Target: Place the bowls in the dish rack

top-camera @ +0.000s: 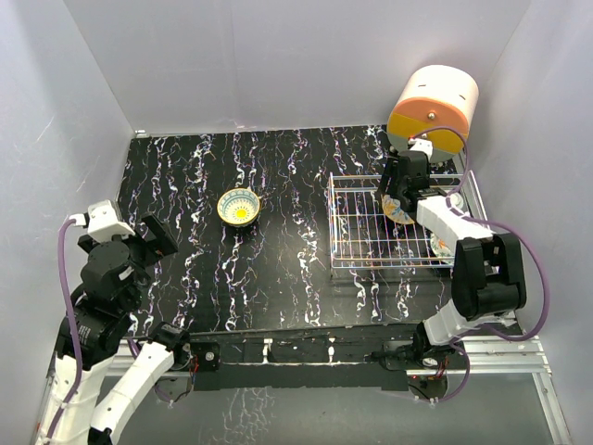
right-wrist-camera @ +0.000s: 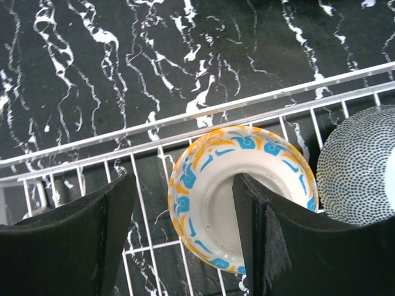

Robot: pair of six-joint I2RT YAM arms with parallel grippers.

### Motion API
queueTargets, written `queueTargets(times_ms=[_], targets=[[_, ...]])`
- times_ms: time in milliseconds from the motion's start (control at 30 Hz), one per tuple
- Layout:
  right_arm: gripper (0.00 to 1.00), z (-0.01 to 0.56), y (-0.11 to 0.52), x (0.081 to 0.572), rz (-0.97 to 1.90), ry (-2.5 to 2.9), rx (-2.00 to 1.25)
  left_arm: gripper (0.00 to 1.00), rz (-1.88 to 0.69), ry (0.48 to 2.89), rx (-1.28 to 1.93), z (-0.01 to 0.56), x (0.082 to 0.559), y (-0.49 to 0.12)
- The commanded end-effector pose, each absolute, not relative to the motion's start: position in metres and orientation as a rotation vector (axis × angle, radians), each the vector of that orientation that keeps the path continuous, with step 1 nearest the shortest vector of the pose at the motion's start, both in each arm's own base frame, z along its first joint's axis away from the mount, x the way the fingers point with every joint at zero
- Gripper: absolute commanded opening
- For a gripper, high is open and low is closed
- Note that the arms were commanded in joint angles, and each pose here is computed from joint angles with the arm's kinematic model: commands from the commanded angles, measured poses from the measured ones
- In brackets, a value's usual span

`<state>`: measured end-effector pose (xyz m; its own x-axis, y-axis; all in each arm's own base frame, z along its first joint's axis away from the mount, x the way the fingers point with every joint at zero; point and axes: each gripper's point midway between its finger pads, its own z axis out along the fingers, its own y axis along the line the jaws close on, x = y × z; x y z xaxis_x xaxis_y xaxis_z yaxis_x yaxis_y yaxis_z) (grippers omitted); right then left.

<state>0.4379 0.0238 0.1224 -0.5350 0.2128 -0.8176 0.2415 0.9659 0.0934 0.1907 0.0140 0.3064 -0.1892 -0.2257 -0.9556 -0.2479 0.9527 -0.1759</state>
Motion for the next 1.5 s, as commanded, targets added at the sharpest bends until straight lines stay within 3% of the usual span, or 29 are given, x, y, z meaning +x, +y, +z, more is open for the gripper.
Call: queueTargets(times_ms=[0, 300, 567, 933, 1467], targets=[[0.69, 0.14, 0.042, 0.423, 0.111, 2.139, 0.274, 0.97, 0.032, 1.778, -0.34, 0.306, 0.195, 0.013], [0.73, 0.243, 0.076, 0.401, 0.254, 1.923, 0.145, 0.97, 0.015, 1.779, -0.332, 0.308, 0.202, 0.007], [0.73, 0.273, 0.24, 0.371, 0.552, 1.876, -0.274, 0.97, 0.008, 1.691, -0.381, 0.34, 0.191, 0.018], [0.73, 0.219, 0.427, 0.367, 0.763, 1.849, -0.868, 0.97, -0.002, 1.622, -0.417, 0.365, 0.162, 0.034], [0.67, 0.15, 0.508, 0.363, 0.821, 1.837, -1.15, 0.97, 0.033, 1.616, -0.432, 0.359, 0.152, 0.044]])
